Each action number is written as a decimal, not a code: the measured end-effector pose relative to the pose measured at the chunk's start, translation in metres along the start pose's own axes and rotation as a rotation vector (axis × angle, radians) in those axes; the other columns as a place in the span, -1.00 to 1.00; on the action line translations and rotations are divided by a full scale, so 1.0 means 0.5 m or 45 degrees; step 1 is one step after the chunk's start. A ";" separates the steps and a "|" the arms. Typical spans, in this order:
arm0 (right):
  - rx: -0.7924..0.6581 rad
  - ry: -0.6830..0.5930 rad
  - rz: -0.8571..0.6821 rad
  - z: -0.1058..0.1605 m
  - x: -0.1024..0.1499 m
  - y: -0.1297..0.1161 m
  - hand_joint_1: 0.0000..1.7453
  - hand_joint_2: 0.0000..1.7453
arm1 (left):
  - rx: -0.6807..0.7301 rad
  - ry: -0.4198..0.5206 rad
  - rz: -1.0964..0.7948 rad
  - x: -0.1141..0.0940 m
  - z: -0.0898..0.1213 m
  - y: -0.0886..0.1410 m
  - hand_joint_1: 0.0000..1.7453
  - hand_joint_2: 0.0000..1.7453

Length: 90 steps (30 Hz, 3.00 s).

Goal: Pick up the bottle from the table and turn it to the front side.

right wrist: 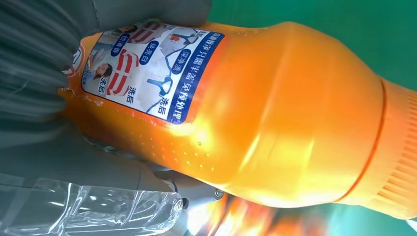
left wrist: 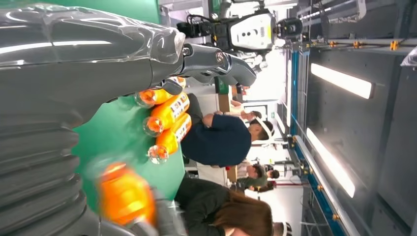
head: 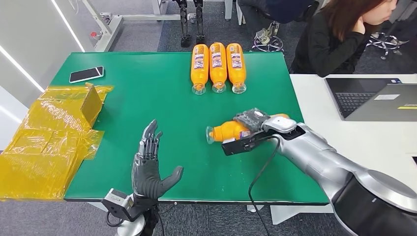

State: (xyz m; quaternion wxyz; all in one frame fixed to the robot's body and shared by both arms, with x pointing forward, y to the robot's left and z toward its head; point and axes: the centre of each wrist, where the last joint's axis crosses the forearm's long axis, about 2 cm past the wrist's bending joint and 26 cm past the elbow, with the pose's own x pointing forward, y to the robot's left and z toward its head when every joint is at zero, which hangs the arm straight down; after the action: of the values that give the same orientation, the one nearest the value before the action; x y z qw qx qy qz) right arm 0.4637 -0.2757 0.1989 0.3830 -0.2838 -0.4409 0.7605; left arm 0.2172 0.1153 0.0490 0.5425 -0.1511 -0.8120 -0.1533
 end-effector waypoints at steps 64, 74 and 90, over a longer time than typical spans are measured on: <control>-1.192 -0.237 -0.219 0.190 0.347 0.260 1.00 1.00 | -0.130 -0.058 0.217 0.033 -0.004 0.008 -1.00 1.00; -1.304 -0.313 -0.287 0.167 0.357 0.227 1.00 1.00 | -0.257 -0.069 0.363 0.047 -0.003 -0.022 -1.00 1.00; -1.407 -0.518 -0.567 0.107 0.438 0.170 1.00 1.00 | -0.371 -0.138 0.357 0.073 -0.023 -0.064 -1.00 1.00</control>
State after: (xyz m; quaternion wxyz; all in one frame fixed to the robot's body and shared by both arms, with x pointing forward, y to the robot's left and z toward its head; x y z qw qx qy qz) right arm 0.2750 -0.1445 0.1267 0.2375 -0.1907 -0.8814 0.3610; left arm 0.2002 0.0841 0.0844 0.4863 -0.3474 -0.7804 -0.1837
